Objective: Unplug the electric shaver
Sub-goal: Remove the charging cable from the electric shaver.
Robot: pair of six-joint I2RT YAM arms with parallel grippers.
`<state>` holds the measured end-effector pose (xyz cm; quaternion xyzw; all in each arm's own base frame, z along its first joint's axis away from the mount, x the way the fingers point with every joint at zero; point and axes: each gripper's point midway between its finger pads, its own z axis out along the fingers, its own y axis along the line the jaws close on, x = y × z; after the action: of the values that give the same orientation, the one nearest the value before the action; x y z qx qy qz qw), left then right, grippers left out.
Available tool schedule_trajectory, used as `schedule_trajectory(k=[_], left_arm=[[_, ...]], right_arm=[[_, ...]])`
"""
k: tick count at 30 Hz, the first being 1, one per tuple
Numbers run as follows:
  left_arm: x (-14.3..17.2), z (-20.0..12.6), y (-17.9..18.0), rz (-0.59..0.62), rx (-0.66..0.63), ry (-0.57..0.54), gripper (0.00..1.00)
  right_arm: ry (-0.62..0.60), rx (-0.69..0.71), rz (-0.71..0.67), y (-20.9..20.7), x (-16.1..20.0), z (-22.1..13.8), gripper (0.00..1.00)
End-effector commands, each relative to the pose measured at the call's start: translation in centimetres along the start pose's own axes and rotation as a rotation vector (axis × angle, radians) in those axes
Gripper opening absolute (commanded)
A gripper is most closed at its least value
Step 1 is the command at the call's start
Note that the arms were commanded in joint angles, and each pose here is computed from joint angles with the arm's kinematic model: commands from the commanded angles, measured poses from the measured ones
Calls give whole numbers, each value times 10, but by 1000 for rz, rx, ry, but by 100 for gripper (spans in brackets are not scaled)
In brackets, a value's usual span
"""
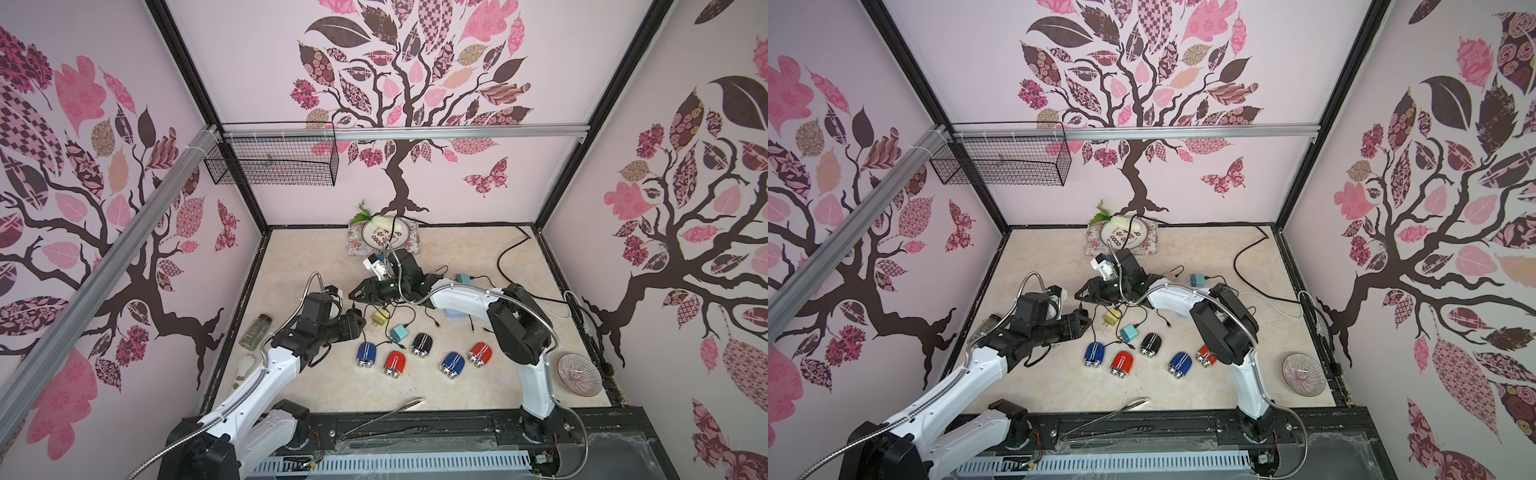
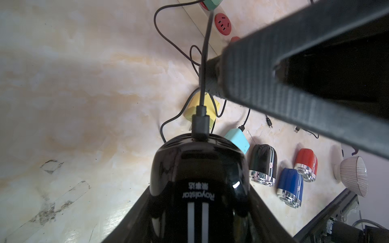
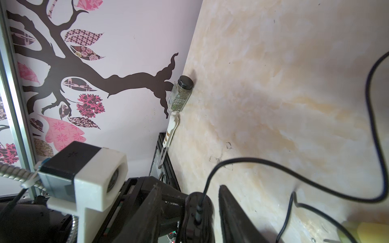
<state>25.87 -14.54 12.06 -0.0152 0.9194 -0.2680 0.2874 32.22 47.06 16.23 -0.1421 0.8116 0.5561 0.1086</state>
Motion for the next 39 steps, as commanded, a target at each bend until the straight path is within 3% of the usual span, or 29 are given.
schedule_trajectory(k=[1,8,27,39], left_arm=[[-5,0,-8,11,55,-29,2],[-6,1,-10,10,66,-31,3],[-5,1,-9,9,64,-27,3],[1,0,-6,13,59,-15,3]], right_arm=[[40,5,15,-13,10,9,43],[48,14,8,-16,12,9,31],[62,21,-1,-17,17,7,12],[61,43,-32,-17,10,10,8]])
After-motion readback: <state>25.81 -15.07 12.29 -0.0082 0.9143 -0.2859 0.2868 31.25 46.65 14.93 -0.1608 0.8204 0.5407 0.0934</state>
